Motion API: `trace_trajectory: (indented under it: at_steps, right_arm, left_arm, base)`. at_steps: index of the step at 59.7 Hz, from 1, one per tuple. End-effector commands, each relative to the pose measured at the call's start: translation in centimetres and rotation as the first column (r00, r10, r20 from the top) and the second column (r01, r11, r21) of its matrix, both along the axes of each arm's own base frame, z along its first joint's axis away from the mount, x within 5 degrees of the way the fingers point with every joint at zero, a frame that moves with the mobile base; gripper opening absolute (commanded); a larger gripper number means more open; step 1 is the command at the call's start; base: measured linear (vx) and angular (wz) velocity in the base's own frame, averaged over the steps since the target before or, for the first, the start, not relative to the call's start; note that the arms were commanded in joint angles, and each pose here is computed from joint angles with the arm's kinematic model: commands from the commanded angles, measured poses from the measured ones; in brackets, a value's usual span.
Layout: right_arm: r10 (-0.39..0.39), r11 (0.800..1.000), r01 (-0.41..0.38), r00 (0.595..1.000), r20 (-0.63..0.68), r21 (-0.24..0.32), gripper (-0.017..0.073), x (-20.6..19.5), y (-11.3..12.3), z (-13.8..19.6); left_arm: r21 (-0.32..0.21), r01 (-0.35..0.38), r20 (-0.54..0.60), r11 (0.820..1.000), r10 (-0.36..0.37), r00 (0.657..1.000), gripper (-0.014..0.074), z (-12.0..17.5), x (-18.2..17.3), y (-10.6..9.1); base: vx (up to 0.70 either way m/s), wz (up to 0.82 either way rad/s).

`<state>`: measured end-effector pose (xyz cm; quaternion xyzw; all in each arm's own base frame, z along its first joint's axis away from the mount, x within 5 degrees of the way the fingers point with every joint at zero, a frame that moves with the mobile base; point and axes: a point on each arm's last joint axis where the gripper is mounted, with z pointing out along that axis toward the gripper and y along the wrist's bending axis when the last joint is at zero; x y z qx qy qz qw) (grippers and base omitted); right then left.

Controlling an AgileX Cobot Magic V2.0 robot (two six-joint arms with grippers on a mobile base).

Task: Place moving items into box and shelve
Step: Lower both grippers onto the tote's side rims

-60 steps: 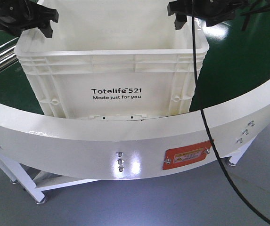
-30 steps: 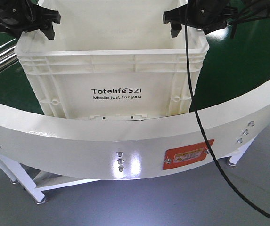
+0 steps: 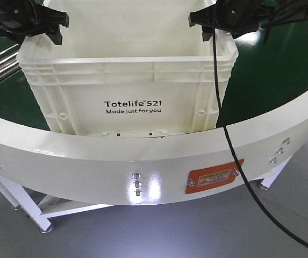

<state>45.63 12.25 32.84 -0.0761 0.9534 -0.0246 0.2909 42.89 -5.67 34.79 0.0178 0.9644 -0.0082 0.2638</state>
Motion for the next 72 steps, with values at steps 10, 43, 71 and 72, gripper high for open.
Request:
trace_trajectory:
  at_steps: [10, 43, 71, 72]
  right_arm:
    - [-0.003, 0.999, -0.003, 0.991, 0.131, 0.044, 0.0356, -1.0, -0.5, 4.1]
    - [-0.004, 0.999, -0.002, 0.992, 0.125, 0.043, 0.016, -1.0, -0.5, 4.1]
    - [0.02, 0.999, -0.027, 0.981, 0.191, 0.034, 0.0134, -2.1, -0.8, 6.4]
    - [0.02, 0.999, -0.028, 0.98, 0.196, 0.035, 0.0134, -2.3, -0.8, 6.6]
  left_arm:
    - [-0.025, 0.0, 0.128, 1.0, 0.003, 0.992, 0.0437, 3.6, -1.0, 0.0]
    - [-0.025, 0.0, 0.125, 1.0, 0.003, 0.992, 0.0161, 3.6, -1.0, 0.0]
    - [-0.03, 0.006, 0.206, 1.0, 0.001, 0.979, 0.0157, 5.4, -1.8, 0.2]
    - [-0.032, 0.006, 0.214, 0.999, 0.001, 0.977, 0.0158, 5.7, -1.9, 0.2]
  base:
    - [0.0, 0.0]
    - [0.0, 0.0]
    - [0.0, 0.0]
    - [0.0, 0.0]
